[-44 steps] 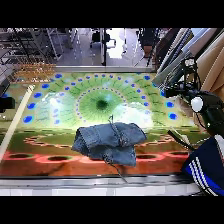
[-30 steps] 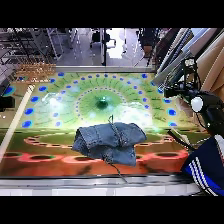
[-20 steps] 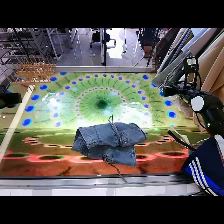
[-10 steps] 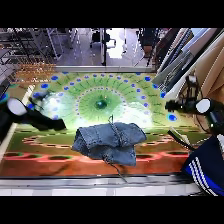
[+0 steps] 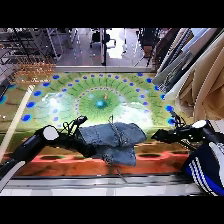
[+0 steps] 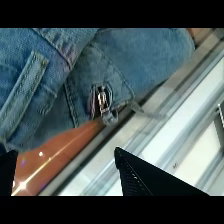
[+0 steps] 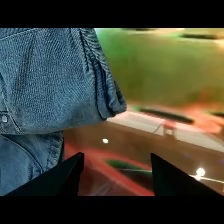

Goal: Fold the clothes and pants, and hang the long-sleeved shirts on hangers.

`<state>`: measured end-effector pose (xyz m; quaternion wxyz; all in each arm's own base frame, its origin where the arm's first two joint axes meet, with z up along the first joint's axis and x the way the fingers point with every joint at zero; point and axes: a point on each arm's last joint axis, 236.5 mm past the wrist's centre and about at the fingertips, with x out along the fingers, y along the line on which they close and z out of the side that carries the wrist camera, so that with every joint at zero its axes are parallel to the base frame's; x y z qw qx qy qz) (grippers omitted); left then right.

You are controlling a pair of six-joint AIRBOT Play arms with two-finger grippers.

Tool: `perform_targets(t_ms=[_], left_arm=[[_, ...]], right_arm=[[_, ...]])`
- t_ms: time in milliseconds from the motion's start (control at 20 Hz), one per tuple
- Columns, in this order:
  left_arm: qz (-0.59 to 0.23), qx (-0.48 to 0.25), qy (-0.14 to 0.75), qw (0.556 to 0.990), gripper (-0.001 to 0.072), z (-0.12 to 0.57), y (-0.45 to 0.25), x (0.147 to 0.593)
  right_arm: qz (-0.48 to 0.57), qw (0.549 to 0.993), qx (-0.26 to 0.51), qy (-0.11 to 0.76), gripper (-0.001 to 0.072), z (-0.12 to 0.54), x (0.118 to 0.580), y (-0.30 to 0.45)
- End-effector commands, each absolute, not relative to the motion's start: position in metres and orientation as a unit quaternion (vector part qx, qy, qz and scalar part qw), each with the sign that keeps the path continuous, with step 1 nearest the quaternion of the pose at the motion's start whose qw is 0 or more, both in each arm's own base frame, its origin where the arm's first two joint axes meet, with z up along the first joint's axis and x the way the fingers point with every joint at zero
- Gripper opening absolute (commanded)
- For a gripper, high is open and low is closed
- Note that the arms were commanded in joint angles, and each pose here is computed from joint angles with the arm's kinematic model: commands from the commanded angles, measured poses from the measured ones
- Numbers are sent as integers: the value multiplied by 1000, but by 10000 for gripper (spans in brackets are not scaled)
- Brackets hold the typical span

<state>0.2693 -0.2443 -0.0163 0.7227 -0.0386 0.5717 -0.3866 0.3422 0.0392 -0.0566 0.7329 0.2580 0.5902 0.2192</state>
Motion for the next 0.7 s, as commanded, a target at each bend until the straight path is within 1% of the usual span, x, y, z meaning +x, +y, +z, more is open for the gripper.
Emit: perform_targets(t_ms=[0,100,150,200,250,300,350,400,450,550,650], left_arm=[[-377,-46,553,741,586,-28,-254,285],[-367,-48,536,758,382,-26,-254,297],[-362,-50,527,767,332,-25,-253,304],[-358,-51,521,773,330,-24,-253,308],[-356,-51,516,777,259,-23,-253,311],[-355,-52,515,778,152,-23,-253,312],[-356,-63,514,778,57,-20,-256,313],[-356,-78,510,779,11,-17,-259,314],[-357,-90,503,781,13,-12,-263,317],[-382,-80,477,788,11,1,-269,320],[-397,-75,444,800,10,28,-271,325]], right_arm=[[263,734,291,554,505,-69,361,56],[285,730,280,555,505,-79,371,71],[293,727,271,559,505,-85,376,79],[301,726,261,561,504,-90,384,89],[308,727,249,561,472,-93,393,99],[313,731,237,558,409,-95,402,106],[313,740,224,552,266,-94,412,110],[311,750,215,543,49,-91,421,111],[316,754,209,536,54,-84,426,113],[340,753,197,527,53,-61,427,117],[361,762,162,513,53,-28,422,116]])
